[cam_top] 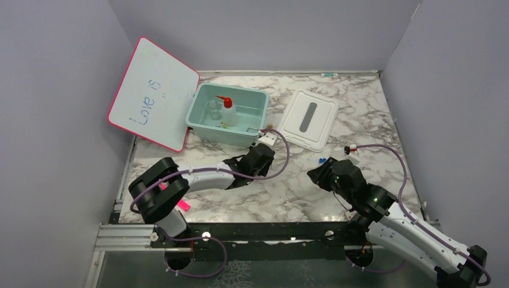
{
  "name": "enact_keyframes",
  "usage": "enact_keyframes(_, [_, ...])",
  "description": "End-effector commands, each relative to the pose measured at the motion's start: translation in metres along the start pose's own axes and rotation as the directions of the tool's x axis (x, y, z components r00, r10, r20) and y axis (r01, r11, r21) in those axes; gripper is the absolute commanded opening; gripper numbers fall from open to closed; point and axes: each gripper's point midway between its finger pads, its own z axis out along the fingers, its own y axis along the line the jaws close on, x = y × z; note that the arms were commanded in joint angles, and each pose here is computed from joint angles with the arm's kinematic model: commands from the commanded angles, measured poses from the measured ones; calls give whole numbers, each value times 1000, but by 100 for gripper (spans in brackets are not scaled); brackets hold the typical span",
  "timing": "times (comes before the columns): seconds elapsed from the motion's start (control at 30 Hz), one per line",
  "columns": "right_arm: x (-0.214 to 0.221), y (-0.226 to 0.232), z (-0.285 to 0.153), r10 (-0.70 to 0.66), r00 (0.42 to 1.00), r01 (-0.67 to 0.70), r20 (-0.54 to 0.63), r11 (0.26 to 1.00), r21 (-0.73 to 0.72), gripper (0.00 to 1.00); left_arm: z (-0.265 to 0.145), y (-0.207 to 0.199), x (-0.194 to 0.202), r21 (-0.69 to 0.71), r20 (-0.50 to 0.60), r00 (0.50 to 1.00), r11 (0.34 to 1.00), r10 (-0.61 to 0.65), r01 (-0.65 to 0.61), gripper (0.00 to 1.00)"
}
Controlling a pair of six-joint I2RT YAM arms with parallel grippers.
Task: Organize the chemistry lab equipment
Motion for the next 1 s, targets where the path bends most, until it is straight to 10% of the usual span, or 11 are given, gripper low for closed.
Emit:
enact_keyframes(0.0, [0,4,7,-20,1000,20,11,999,-26,33,-15,21,-11,-73,113,990,993,-81,90,49])
enact_keyframes(0.57, [30,11,41,-94,989,92,-113,996,-18,34,12,33,-27,56,311,909,960,-279,276,61])
enact_keyframes(0.97, [34,3,38,-92,988,93,-124,996,0,33,32,12,-4,88,296,917,963,-268,253,45])
